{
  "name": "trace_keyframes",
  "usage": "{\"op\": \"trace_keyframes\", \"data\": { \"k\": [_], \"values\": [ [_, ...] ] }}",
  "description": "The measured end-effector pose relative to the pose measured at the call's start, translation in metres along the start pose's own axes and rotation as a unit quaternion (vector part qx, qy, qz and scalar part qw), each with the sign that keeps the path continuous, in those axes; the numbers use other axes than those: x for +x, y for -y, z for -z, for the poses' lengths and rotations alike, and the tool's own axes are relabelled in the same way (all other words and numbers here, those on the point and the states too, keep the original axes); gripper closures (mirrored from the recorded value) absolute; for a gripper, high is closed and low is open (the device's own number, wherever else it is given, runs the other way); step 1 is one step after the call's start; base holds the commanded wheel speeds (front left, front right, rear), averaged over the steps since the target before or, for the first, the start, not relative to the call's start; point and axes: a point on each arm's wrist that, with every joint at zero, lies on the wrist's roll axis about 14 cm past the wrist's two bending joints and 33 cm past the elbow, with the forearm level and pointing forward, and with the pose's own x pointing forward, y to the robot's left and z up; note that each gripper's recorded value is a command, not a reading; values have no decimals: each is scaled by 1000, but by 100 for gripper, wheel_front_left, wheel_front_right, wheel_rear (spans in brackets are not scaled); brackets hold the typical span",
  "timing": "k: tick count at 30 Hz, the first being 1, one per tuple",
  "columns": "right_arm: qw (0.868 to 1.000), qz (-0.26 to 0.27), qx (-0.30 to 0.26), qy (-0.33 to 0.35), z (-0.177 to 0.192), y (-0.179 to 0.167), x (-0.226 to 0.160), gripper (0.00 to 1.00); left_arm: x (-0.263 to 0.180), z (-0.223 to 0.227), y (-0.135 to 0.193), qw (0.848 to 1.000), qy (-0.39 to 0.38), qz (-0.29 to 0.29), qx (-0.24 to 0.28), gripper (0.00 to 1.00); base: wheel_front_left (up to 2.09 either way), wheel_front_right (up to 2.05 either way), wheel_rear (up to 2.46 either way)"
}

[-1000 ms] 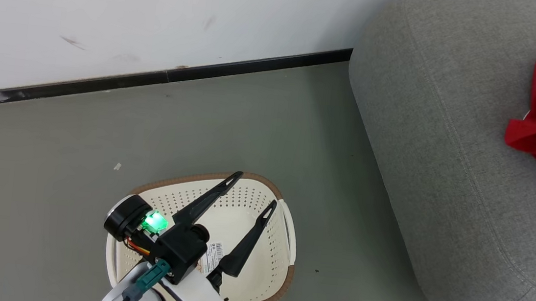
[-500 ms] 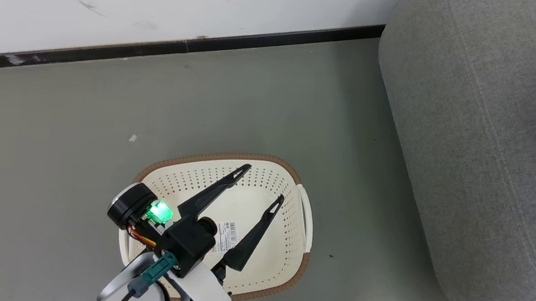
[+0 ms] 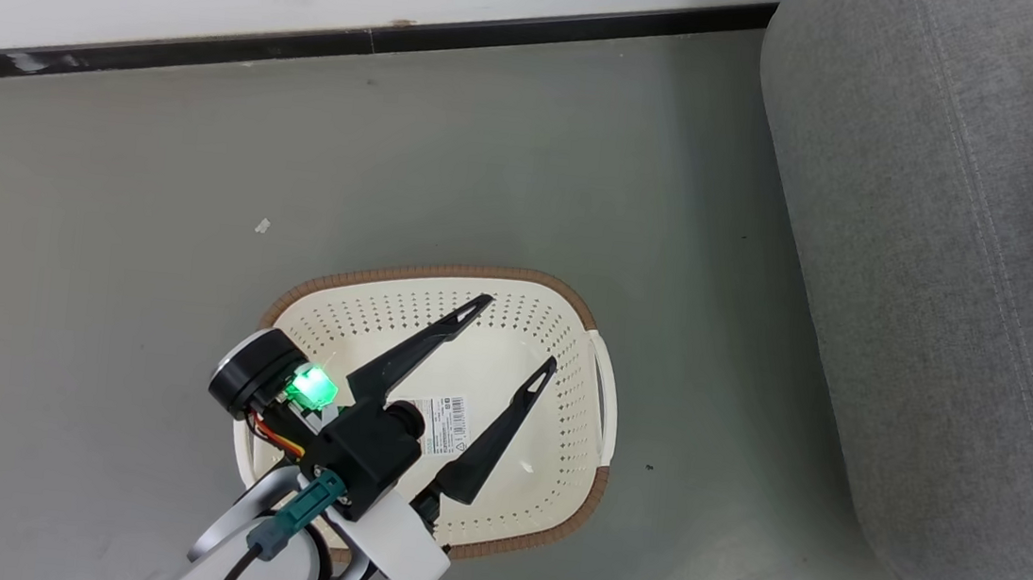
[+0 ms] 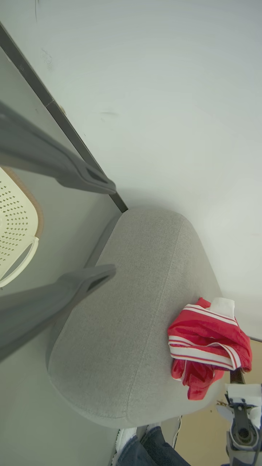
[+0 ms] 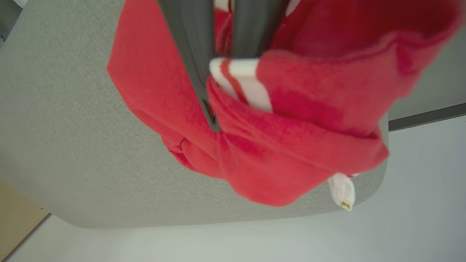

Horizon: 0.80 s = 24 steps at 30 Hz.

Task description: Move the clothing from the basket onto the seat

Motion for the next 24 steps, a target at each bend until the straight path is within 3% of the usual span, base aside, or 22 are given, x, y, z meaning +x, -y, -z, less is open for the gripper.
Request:
{"op": "trace_keyframes", "data": {
  "k": [9, 12, 13, 14, 15, 24],
  "values": [
    [1000, -4, 11, 8, 9, -10, 0, 99, 6, 2, -7, 1000, 2, -1, 3, 0, 0, 0, 0],
    [1000, -2, 11, 13, 8, -7, -2, 58, 8, 3, -5, 1000, 2, 3, 2, 0, 0, 0, 0],
    [1000, 0, 10, 15, 8, -6, -3, 39, 8, 3, -4, 1000, 2, 4, 2, 0, 0, 0, 0],
    [1000, 0, 9, 16, 8, -5, -4, 10, 9, 3, -3, 1000, 2, 5, 1, 0, 0, 0, 0],
    [1000, 0, 8, 18, 8, -4, -6, 0, 10, 4, -3, 1000, 1, 7, 1, 0, 0, 0, 0],
    [1000, 2, 0, 25, 7, 5, -18, 0, 16, 3, 7, 1000, 8, 22, -2, 0, 0, 0, 0]
  ]
}}
